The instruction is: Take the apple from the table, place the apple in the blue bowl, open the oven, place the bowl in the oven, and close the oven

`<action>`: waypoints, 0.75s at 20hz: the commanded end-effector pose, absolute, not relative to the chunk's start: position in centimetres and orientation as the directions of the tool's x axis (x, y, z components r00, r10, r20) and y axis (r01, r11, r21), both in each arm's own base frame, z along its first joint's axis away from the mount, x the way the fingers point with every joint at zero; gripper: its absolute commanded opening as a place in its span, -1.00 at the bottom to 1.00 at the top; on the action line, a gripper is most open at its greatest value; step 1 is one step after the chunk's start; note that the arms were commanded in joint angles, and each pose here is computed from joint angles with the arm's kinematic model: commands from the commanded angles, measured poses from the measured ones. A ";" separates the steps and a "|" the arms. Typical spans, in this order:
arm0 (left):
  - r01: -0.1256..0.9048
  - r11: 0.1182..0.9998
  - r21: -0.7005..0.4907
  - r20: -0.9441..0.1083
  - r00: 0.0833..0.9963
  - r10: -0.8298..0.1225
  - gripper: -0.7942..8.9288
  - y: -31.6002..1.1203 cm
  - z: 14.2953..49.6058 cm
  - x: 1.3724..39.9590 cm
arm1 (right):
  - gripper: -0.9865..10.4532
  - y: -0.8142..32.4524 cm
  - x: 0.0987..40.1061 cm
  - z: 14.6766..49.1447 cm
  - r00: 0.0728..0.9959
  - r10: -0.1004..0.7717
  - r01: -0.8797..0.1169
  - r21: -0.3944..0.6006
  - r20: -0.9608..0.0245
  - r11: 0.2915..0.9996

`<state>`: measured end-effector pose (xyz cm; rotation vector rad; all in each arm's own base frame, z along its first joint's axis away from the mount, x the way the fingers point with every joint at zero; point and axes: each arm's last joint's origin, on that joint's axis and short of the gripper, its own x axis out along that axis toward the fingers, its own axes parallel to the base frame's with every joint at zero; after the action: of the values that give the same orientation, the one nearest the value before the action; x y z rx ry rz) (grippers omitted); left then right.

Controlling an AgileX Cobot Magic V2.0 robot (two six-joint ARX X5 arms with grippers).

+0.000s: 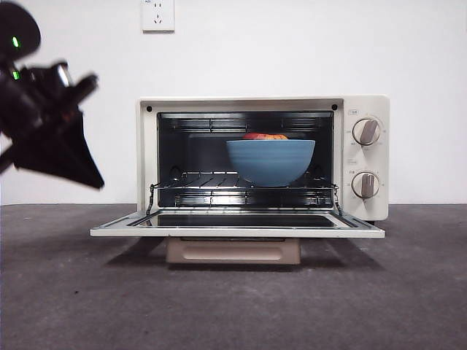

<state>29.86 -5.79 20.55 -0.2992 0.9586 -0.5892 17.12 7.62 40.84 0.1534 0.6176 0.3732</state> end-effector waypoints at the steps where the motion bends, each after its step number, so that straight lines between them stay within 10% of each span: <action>1: 0.318 0.803 -0.503 -0.693 0.407 -0.595 -0.82 -6.0 18.7 30.8 | -0.43 7.2 16.0 41.6 0.756 0.390 -0.325 0.216 -0.526 0.921; 15: 0.307 0.673 -0.673 -0.629 0.241 -0.739 -0.82 -7.4 13.5 32.4 | -0.43 5.9 13.2 42.4 0.786 0.379 -0.325 0.195 -0.489 0.925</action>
<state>32.19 -6.90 13.72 -0.4444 1.1112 -0.6979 13.21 5.85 41.95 0.1166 0.5663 0.3706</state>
